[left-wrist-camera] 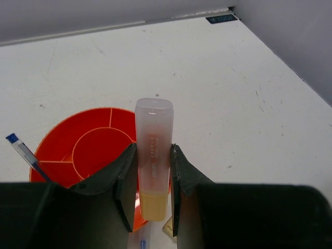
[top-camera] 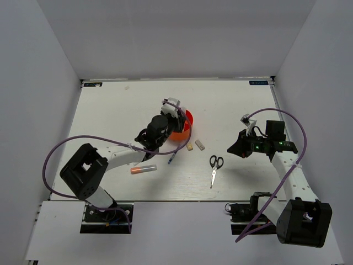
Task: Sort the stationery into containers
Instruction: Place the stationery in the storage box.
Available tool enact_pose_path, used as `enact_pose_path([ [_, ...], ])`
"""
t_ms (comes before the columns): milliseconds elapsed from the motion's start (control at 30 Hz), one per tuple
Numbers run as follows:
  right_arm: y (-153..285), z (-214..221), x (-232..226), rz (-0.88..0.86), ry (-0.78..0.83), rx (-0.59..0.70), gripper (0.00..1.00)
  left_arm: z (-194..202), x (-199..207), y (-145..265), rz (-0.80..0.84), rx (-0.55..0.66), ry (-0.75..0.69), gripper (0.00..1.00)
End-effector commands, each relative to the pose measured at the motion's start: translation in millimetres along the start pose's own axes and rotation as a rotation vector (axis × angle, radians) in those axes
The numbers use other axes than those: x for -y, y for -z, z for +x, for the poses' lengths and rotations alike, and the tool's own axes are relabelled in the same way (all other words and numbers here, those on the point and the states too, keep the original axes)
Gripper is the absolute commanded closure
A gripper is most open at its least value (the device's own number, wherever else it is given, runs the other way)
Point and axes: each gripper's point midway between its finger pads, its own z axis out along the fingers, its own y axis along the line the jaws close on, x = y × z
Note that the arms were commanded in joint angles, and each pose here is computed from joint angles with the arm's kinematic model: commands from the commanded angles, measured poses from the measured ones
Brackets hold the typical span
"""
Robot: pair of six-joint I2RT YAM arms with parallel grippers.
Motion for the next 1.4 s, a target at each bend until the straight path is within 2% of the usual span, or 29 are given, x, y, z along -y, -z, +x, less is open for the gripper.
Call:
enact_pose_path([
  [0,1.7,-12.6,-5.8,-0.027,0.046,0.032,1.0,-24.3,3.7,1.9,-0.021,0.1,-0.028,0.99],
  [367,2.3,-12.4,-6.8,-0.03,0.048,0.034,1.0,-17.9,11.0,-0.3,-0.084,0.137,-0.236,0.99],
  [867,1.9,-12.1,-8.2,-0.039,0.054,0.035,1.0,-9.1,3.6,-8.0,-0.12,0.12,-0.309,0.99],
  [1267,2.0,-11.7,-8.7,-0.043,0.05,0.034,1.0,3.9,-2.9,-9.1,-0.15,0.096,-0.306,0.99],
  [1367,2.0,-11.8,-9.1,-0.046,0.053,0.035,1.0,2.6,-4.9,-5.2,-0.159,0.098,-0.289,0.91],
])
